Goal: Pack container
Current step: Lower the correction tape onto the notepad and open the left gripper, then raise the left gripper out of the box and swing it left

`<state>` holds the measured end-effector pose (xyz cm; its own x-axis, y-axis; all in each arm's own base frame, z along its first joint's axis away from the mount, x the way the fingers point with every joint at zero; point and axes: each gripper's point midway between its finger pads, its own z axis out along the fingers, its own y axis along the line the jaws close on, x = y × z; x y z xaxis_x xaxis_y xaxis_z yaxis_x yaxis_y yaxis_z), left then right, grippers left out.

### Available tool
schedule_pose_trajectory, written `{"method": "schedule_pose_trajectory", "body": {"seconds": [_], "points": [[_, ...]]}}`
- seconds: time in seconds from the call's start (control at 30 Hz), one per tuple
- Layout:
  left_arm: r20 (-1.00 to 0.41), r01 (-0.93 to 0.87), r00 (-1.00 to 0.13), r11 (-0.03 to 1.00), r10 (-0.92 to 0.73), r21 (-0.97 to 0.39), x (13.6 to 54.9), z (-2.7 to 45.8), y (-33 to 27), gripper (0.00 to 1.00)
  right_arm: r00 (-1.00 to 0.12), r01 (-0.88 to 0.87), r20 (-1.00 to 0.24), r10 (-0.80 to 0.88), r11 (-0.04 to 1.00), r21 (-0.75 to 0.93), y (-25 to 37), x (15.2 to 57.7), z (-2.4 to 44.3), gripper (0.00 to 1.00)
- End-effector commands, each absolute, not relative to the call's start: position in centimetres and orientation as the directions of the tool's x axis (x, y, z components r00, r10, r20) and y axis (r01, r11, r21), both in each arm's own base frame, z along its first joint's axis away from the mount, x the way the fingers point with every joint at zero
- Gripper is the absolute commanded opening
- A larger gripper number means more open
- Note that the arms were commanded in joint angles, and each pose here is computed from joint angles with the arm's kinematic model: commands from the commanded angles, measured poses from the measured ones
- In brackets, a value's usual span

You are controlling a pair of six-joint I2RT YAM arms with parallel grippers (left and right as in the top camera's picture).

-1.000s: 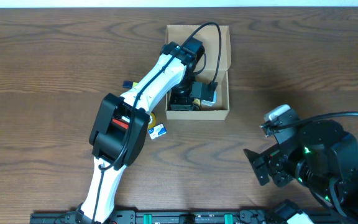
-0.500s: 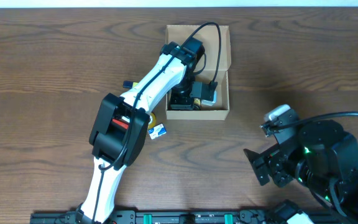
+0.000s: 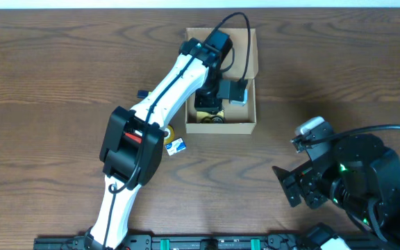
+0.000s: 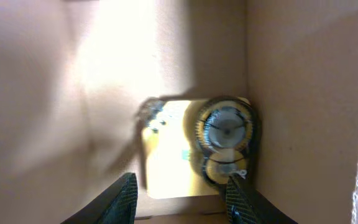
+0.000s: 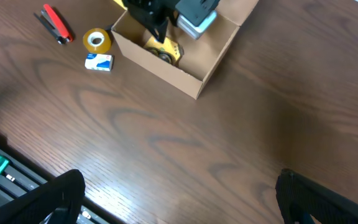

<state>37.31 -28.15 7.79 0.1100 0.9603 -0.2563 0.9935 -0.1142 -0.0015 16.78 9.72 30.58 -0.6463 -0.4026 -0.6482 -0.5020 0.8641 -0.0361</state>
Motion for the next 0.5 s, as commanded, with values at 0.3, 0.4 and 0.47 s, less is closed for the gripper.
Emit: {"method": "schedule_pose_trajectory", "body": {"seconds": [0.3, 0.4, 0.47], "points": [[-0.263, 0.994, 0.091, -0.073, 0.961, 0.075, 39.2, 11.1, -28.8, 0.45, -0.659, -0.479, -0.650, -0.379, 0.877, -0.027, 9.4, 16.9, 30.6, 0.99], [-0.275, 0.997, 0.044, -0.024, 0.960, 0.077, 39.5, 11.6, -29.0, 0.41, -0.659, -0.479, -0.650, -0.379, 0.877, -0.026, 9.4, 16.9, 30.6, 0.99], [-0.291, 0.996, 0.001, 0.024, 0.957, 0.083, 39.9, 12.3, -29.2, 0.18, -0.659, -0.479, -0.650, -0.379, 0.877, -0.026, 9.4, 16.9, 30.6, 0.99]]}}
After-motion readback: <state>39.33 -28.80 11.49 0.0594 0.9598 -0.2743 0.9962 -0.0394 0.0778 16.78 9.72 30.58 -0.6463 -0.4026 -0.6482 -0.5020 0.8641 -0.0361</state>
